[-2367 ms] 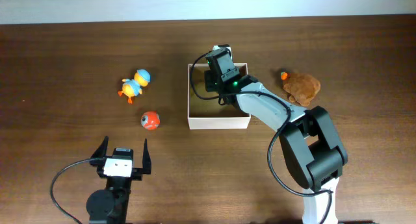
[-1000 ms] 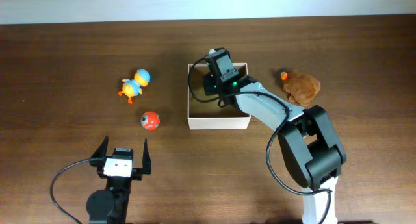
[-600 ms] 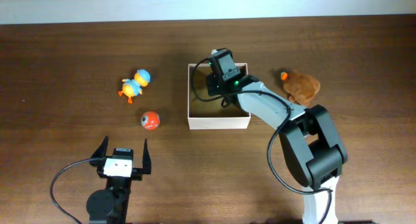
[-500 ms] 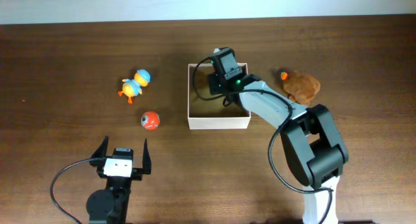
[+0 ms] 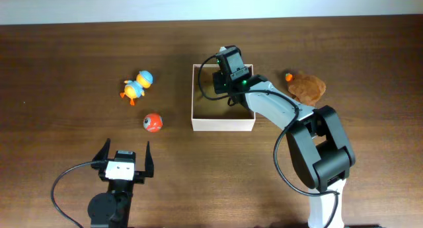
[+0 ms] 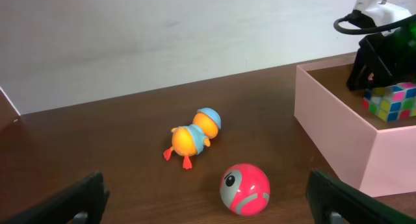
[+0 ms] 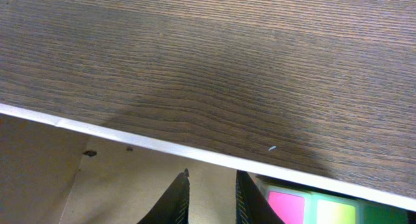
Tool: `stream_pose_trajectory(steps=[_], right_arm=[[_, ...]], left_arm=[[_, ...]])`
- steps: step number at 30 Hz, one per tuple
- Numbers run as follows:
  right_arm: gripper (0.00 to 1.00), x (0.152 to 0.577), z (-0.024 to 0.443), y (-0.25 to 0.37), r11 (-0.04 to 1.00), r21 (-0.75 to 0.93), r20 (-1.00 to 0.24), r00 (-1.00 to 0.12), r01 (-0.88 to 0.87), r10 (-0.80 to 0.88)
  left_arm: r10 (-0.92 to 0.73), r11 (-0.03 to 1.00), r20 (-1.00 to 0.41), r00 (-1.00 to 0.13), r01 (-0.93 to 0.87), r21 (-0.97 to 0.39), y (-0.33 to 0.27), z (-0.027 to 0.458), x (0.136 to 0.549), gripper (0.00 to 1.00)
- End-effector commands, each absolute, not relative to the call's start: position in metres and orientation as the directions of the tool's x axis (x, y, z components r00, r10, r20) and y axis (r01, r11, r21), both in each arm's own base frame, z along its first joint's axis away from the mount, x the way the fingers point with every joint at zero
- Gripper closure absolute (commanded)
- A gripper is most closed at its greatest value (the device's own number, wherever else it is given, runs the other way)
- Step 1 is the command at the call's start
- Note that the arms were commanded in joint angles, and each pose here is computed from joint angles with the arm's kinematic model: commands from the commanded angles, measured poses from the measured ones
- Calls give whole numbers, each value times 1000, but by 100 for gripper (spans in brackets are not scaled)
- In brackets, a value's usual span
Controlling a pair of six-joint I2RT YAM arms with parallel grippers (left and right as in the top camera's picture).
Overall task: Pack container
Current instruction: 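Lower the cube into the box and open the right gripper, then raise the right gripper and move it to the brown plush bear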
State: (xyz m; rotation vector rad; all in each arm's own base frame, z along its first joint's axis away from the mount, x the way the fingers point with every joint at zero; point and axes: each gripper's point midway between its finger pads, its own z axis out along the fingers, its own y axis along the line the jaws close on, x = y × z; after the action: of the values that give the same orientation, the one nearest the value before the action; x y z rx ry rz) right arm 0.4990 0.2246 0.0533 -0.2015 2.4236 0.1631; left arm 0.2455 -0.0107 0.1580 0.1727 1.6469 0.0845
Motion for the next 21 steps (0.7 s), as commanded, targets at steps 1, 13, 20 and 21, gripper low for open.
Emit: stream_pose_trajectory(steps=[1, 13, 20, 21], right_arm=[[81, 501, 52, 231, 973, 85, -651, -751, -216, -110], [27, 468, 153, 263, 935, 40, -646, -723, -351, -244], [0, 439, 236, 249, 948, 74, -653, -733, -311, -190], [0, 437, 247, 238, 960, 78, -655, -739, -269, -154]], left_arm=[[176, 984, -982, -74, 55, 172, -10, 157, 245, 1], [176, 984, -982, -74, 55, 172, -10, 157, 245, 1], [176, 984, -982, -74, 55, 172, -10, 157, 245, 1], [176, 984, -982, -74, 55, 172, -10, 157, 245, 1]])
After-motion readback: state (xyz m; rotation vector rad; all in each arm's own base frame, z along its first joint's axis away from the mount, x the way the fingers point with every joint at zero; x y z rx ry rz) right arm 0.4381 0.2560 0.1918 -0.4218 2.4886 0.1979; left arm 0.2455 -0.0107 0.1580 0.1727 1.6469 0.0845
